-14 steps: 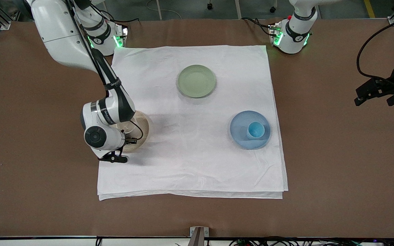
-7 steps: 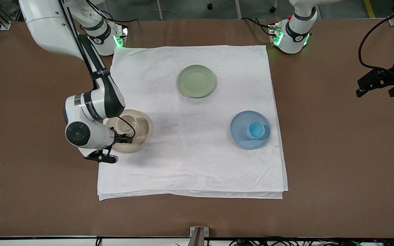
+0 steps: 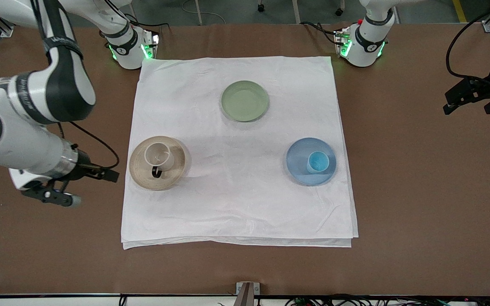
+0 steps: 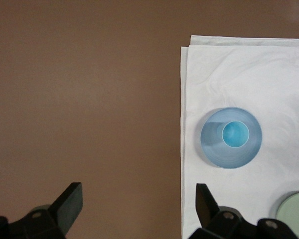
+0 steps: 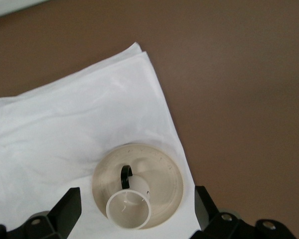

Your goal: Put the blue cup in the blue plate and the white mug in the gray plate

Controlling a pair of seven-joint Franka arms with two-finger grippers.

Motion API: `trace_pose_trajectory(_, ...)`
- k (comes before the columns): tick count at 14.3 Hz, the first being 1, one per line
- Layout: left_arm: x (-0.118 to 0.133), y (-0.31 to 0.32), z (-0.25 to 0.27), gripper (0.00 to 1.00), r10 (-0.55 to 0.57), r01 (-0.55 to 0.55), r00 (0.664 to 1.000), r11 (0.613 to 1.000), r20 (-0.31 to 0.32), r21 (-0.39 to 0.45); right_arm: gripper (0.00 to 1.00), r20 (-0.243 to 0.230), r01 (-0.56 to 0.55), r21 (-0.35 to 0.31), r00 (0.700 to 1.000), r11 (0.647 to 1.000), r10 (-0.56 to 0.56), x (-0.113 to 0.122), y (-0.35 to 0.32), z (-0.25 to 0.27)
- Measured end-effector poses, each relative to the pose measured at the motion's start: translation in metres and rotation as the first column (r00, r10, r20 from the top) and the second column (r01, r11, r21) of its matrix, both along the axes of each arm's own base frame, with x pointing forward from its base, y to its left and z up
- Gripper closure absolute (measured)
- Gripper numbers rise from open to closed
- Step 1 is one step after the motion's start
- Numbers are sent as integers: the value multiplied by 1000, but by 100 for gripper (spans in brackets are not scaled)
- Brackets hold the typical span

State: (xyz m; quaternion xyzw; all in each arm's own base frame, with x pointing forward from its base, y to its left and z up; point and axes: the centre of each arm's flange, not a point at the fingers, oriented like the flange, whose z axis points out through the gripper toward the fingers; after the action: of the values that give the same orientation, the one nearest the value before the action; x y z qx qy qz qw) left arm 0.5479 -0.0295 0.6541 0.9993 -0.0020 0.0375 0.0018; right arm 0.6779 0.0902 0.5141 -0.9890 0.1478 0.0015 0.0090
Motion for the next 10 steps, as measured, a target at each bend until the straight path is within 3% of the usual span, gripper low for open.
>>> trace_pose_trajectory(3,0,0,1,0,-1,1,1000,1000,2,0,0,85,-44,-34,995,998,47,-2,-78,51)
trace_pose_trajectory(6,0,-1,1,0,-2,2,1000,1000,4,0,0,99,-126,-54,986,991,131,-16,-144,77)
trace_pose_trajectory(10,0,-2,2,0,-3,3,1000,1000,6,0,0,130,-191,-73,971,979,199,-28,-163,103)
